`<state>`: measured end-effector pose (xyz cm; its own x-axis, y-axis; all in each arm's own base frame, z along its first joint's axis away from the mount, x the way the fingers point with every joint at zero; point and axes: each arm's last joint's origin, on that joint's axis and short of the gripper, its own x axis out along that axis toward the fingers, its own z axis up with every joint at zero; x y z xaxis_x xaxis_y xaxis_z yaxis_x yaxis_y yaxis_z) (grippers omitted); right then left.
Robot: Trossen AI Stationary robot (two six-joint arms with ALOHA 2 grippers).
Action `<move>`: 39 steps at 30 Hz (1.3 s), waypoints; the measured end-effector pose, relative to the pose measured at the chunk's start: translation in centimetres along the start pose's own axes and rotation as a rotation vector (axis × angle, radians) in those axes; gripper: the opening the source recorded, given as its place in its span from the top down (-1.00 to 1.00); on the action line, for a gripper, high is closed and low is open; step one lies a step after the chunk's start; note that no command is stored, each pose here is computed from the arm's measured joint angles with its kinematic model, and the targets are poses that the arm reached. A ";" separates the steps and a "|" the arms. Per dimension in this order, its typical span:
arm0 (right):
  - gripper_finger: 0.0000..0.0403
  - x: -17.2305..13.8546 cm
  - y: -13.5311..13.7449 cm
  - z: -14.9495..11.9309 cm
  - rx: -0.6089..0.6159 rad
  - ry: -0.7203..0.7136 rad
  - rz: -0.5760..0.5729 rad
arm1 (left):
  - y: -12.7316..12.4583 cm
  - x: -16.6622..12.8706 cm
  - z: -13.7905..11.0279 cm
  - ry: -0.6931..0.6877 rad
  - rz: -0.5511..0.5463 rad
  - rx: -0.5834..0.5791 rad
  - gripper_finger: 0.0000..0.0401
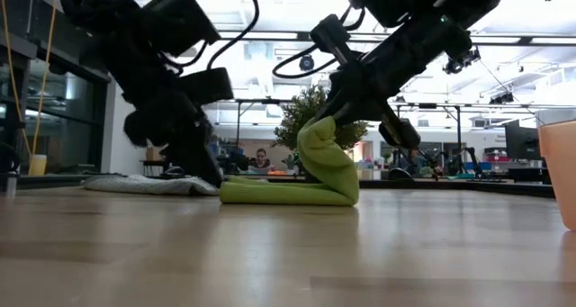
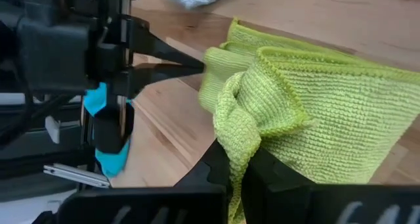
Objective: Fold microfiber towels
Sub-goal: Fold the green microfiber towel
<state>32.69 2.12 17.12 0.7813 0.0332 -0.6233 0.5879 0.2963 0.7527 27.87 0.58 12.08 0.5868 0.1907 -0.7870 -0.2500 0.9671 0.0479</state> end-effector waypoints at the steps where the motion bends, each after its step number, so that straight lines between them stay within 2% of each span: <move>1: 1.00 0.0 0.0 0.0 0.004 0.000 -0.001 | 0.0 0.2 0.0 0.000 0.000 0.000 1.00; 9: 1.00 0.0 0.0 0.0 0.018 0.000 0.002 | -0.3 1.7 -0.3 -0.019 -0.014 -0.022 1.00; 23: 0.98 0.0 0.5 0.2 0.036 -0.040 0.048 | -0.3 1.9 0.0 -0.047 -0.010 -0.044 1.00; 32: 0.59 0.0 0.7 0.3 0.027 -0.045 0.073 | -0.3 1.9 0.0 -0.051 -0.008 -0.046 1.00; 39: 0.30 0.9 1.7 0.5 0.048 -0.079 0.227 | -0.3 1.9 0.1 -0.056 -0.002 -0.047 1.00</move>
<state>34.50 2.17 17.94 0.9074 0.0186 -0.4199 0.4032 0.2437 0.8821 29.09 0.66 10.65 0.6290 0.1994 -0.7514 -0.2839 0.9587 0.0168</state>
